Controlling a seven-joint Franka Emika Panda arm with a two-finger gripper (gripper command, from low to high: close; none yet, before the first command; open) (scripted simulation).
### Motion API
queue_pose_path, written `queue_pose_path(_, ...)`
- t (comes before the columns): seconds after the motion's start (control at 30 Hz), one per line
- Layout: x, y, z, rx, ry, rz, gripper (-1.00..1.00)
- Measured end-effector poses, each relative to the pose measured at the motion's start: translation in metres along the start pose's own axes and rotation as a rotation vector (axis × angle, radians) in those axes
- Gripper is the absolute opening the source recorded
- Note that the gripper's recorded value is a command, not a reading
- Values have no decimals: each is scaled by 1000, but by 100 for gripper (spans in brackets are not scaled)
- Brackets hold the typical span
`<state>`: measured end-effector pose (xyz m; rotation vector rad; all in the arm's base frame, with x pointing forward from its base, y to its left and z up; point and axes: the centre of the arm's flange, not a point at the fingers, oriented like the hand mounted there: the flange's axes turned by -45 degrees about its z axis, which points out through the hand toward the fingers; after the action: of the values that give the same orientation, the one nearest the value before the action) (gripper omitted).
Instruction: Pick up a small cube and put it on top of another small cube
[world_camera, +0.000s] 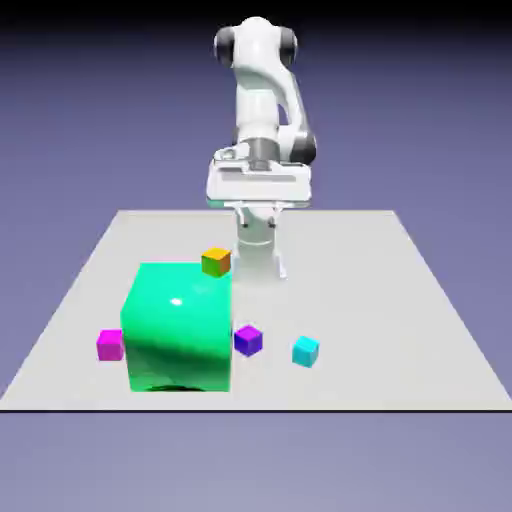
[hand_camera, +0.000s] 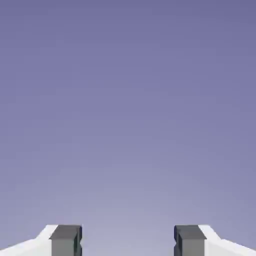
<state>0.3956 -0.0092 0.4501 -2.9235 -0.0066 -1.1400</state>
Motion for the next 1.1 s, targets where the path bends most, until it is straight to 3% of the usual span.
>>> queue_pose_path(0.43, -39, 168, 77, -130, -524, 520, 0)
queue_pose_path(0.77, -111, 303, 72, -364, -885, 916, 0)
queue_pose_path(1.1, -158, 363, 125, -380, -886, 1354, 0)
